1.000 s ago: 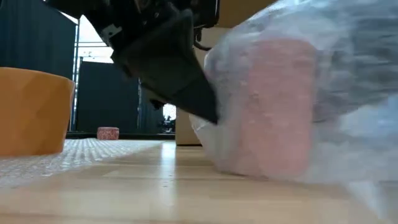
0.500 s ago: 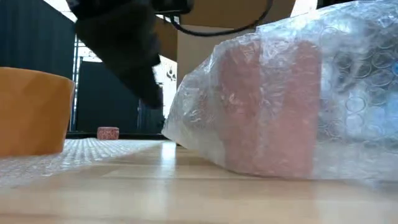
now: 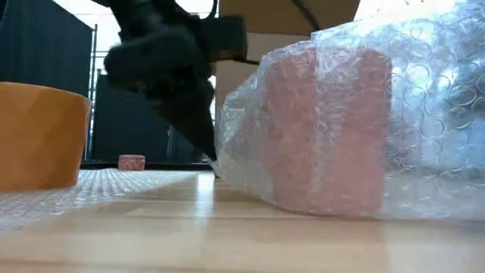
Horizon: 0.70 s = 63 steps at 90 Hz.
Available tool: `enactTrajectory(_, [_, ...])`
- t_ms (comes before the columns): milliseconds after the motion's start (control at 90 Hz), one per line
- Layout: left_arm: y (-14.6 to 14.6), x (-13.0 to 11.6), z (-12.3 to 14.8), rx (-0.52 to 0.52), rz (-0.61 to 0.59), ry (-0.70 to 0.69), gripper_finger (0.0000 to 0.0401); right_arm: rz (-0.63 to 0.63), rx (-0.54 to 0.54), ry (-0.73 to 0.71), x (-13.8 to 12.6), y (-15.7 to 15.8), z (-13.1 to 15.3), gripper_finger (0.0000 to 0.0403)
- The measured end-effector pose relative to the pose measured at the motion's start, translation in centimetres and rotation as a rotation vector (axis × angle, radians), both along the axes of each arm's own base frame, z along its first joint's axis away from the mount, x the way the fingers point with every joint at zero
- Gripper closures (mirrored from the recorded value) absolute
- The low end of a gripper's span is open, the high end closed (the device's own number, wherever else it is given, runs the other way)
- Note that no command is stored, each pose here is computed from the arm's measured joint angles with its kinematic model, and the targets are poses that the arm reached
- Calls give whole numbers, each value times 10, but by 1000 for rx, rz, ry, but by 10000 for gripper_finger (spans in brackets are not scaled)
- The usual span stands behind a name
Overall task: Wrap mug
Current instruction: Put the pink cup into the box
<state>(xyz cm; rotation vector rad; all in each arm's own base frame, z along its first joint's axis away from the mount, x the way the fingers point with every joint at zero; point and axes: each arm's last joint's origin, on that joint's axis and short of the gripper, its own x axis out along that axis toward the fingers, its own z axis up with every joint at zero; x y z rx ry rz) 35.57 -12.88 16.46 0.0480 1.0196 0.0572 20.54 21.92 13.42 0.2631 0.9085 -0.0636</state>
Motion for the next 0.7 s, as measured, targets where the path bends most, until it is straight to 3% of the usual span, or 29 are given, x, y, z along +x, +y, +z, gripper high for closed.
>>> enactTrajectory(200, [-25,0,5,-122,-57,-82,401,-26,-81,-2,15,-7,-20,188])
enactTrajectory(489, [-49,-6,3,-179,-62,-102,401,31,-251,54,28,-43,-3,188])
enactTrajectory(700, [-47,-25,8,-101,-15,18,401,21,-84,252,-1,-59,30,188])
